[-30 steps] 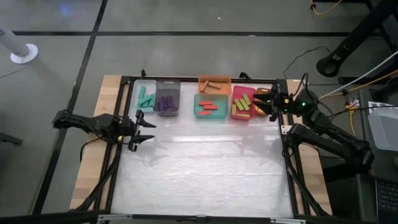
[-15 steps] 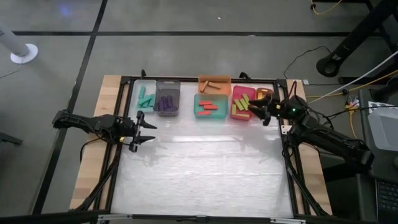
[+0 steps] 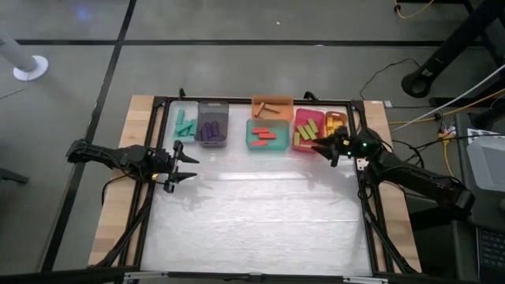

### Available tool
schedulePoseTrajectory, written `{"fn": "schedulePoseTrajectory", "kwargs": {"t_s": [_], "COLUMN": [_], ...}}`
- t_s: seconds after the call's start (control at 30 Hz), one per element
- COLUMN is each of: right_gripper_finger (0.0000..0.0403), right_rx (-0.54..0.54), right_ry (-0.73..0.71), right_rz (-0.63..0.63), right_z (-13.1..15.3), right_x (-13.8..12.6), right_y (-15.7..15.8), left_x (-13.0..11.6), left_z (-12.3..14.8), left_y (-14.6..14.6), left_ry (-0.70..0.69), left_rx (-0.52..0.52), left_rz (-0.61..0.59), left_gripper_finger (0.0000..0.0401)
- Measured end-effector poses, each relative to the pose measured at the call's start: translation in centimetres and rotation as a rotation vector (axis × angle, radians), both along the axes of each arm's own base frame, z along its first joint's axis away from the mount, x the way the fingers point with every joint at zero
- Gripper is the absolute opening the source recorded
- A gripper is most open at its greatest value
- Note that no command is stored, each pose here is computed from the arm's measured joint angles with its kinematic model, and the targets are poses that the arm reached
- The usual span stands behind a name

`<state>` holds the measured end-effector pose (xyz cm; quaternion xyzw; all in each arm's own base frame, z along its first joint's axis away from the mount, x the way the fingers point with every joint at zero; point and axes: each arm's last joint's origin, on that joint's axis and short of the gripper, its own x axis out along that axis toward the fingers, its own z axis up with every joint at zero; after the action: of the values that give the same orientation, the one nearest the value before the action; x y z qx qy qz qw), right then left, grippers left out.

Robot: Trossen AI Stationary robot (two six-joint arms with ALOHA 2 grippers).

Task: Sort blocks
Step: Return to Home Position

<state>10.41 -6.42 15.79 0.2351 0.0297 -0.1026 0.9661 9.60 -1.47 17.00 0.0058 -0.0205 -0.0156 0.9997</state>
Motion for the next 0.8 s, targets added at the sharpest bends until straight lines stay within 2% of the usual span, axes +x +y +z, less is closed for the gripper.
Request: {"fn": "schedulePoseTrajectory", "kwargs": {"t_s": [0.17, 0.4, 0.6, 0.8], "right_gripper_finger": [0.0221, 0.0221, 0.0221, 0.0221], "right_rx": [0.116, -0.027, -0.103, -0.091], "right_ry": [0.169, -0.001, -0.167, -0.169], "right_rz": [-0.047, -0.113, -0.052, 0.034], "right_z": [-1.9, 0.2, 1.7, 1.6], "right_x": [-0.4, -0.9, -1.5, -1.2], "right_y": [0.3, 1.6, 2.7, 3.6], "left_x": [0.0, 0.0, 0.0, 0.0], "left_z": [0.0, 0.0, 0.0, 0.0], "left_y": [0.0, 0.0, 0.0, 0.0], "left_ry": [0.0, 0.003, 0.003, 0.003], "left_rx": [0.0, 0.001, 0.001, 0.0], "left_rz": [0.0, 0.0, 0.0, -0.003], "left_gripper_finger": [0.0193, 0.0193, 0.0193, 0.0193]}}
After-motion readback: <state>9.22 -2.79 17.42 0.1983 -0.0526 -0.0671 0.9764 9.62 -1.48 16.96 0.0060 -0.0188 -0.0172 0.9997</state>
